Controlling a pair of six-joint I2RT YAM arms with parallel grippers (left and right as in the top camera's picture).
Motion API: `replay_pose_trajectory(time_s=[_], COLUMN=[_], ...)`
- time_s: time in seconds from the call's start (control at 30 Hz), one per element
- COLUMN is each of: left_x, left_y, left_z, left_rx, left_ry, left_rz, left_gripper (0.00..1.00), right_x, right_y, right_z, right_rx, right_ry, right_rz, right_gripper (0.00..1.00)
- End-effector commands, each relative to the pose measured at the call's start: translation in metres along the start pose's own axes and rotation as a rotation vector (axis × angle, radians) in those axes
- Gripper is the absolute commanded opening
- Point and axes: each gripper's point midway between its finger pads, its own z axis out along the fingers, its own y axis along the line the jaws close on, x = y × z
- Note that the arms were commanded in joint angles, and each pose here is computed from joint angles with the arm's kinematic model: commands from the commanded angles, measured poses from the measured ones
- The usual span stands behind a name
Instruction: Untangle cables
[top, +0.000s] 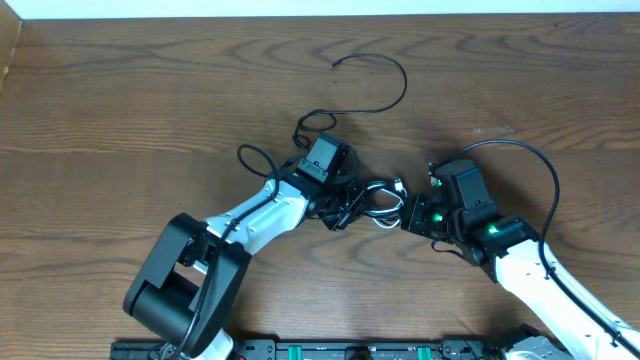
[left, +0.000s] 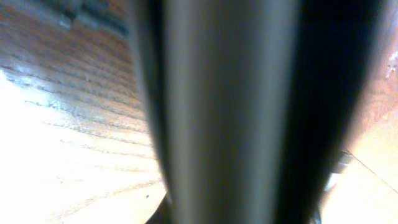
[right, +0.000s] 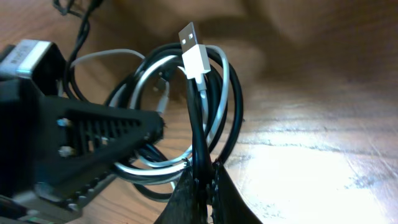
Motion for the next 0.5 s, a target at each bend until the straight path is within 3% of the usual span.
replay_pose_trajectory(time_s=[0.0,0.2,0.47], left_x=[-0.013,-0.027,-0.032], left_y=[-0.007,-0.014,-0.02], left_z=[-0.01,-0.028,-0.042], left_rx=[0.036,0.115,0.178], left_ry=[0.009,0.079,0.141], left_rz=[-0.043,-0.06,-0.065], left_gripper=[0.08,0.07,0.08], right_x=[-0.001,-0.001,0.007], right_y=[-0.021,-0.081,-0.101], right_z=[-0.002,-0.018,-0.028], right_rx=[0.105,0.416,0.514], right_ry=[-0.023,-0.097,-0.119], right_rz=[0.002,0.091,0.232], right_gripper=[0.01,0.01,0.01])
